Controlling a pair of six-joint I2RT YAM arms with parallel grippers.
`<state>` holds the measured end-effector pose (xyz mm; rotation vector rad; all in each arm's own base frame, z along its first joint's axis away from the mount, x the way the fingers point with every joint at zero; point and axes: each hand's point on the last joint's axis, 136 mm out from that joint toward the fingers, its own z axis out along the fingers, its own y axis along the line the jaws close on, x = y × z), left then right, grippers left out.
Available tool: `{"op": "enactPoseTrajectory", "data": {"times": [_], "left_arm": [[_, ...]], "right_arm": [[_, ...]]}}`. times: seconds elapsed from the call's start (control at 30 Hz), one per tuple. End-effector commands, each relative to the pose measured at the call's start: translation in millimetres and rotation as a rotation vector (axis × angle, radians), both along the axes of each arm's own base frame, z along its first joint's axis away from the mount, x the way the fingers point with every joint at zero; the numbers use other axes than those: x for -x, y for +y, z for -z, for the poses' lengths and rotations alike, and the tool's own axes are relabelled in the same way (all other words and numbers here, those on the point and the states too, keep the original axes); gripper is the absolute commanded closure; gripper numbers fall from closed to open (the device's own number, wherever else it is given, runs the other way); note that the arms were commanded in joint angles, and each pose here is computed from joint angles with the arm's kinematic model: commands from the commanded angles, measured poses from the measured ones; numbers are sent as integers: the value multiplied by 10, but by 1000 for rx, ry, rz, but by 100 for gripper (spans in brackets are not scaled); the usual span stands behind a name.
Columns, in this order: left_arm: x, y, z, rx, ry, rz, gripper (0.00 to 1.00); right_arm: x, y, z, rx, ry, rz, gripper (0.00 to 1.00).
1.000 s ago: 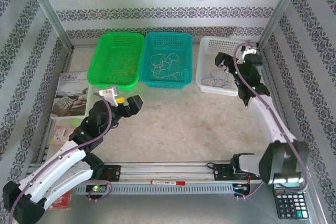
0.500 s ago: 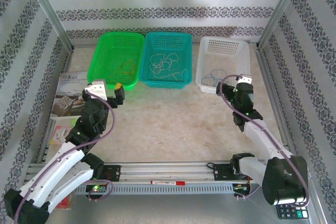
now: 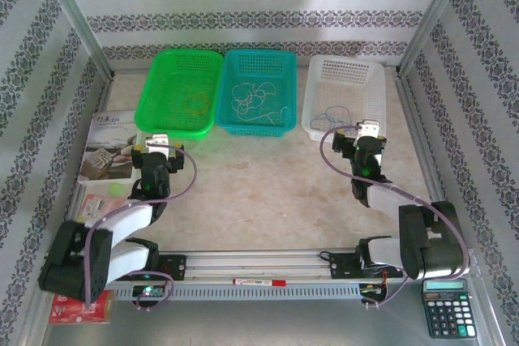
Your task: Untangle the cables
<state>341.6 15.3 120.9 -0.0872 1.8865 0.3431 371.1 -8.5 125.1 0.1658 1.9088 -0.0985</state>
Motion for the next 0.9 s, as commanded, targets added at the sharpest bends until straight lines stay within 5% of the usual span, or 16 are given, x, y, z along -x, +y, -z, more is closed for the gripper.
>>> {"op": "enactPoseTrajectory", "data": {"times": [0.0, 0.37, 0.5, 0.63, 0.87], "left_arm": [[-224, -86, -165, 44, -119, 61, 0], [-388, -114, 230, 101, -78, 156, 0], [-432, -155, 259, 99, -72, 182, 0], [-469, -144, 253, 95, -67, 177, 0], [-558, -6, 310, 132, -14, 112, 0]], "right_arm": [[-35, 123, -75, 34, -50, -73, 2], [-18, 120, -80, 25, -80, -121, 2], [99, 36, 67, 38, -222, -80, 2], [-149, 206, 205, 62, -71, -158, 2], [-258, 19, 172, 17, -64, -74, 2]]}}
